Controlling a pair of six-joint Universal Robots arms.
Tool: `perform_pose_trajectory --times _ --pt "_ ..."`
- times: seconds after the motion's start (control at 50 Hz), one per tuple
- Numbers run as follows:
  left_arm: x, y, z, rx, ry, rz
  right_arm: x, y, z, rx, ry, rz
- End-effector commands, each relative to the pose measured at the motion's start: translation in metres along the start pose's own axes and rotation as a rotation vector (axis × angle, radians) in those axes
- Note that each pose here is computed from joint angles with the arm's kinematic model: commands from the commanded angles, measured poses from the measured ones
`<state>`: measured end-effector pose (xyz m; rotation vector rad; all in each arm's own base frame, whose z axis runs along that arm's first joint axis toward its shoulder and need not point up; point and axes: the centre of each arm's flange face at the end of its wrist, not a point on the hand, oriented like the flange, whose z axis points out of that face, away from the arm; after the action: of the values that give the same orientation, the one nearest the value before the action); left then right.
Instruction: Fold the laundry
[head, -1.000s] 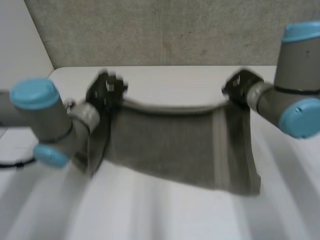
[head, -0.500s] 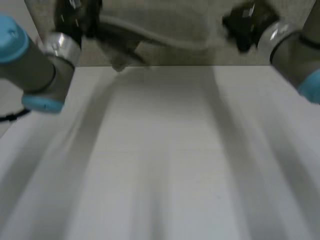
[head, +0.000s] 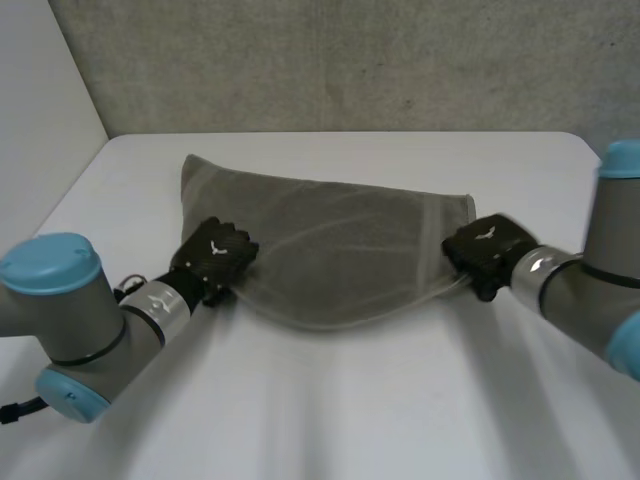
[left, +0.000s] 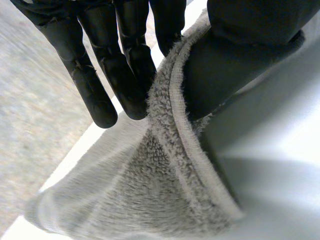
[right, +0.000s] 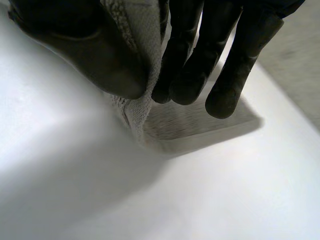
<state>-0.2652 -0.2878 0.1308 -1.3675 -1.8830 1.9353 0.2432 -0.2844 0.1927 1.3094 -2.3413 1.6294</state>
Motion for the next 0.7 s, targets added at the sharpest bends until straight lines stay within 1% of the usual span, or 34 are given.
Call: perform_pose_trajectory --times 0.02,0.1,0.18,0.22,0.26,0.36,0.4,0.46,0.58,0.62,0.64,0.68,0.7 --pt "-0.016 -0.028 -0.008 0.063 -0.056 0.028 0.032 -0.005 -0.026 0.070 0.134 0.080" --pt "-0.016 -0.029 -0.014 0.060 -0.058 0.028 0.057 0.006 -0.040 0.098 0.214 0.158" --pt "-0.010 -0.023 -0.014 0.050 -0.049 0.026 0.069 0.019 -0.044 0.115 0.231 0.211" --pt "-0.007 -0.020 -0.013 0.044 -0.041 0.024 0.068 0.030 -0.043 0.115 0.195 0.265" --pt "0.001 -0.005 -0.009 0.012 -0.030 0.014 0.063 0.033 -0.043 0.114 0.169 0.285" --pt "0.006 0.009 -0.006 -0.030 -0.047 0.009 0.056 0.040 -0.040 0.103 0.127 0.332" --pt "0.004 0.017 -0.004 -0.069 -0.094 0.009 0.056 0.043 -0.038 0.096 0.122 0.342" --pt "0.000 0.019 -0.003 -0.082 -0.132 0.011 0.056 0.044 -0.036 0.100 0.125 0.350" --pt "-0.008 0.016 -0.002 -0.073 -0.182 0.017 0.063 0.049 -0.034 0.112 0.157 0.350" --pt "-0.021 0.009 -0.001 -0.062 -0.240 0.031 0.066 0.052 -0.034 0.116 0.174 0.350" --pt "-0.021 0.009 -0.001 -0.062 -0.241 0.031 0.070 0.052 -0.033 0.123 0.189 0.349" --pt "-0.039 -0.011 -0.003 -0.018 -0.306 0.054 0.071 0.052 -0.033 0.127 0.192 0.352" --pt "-0.039 -0.011 -0.003 -0.018 -0.306 0.054 0.071 0.052 -0.033 0.129 0.195 0.357"
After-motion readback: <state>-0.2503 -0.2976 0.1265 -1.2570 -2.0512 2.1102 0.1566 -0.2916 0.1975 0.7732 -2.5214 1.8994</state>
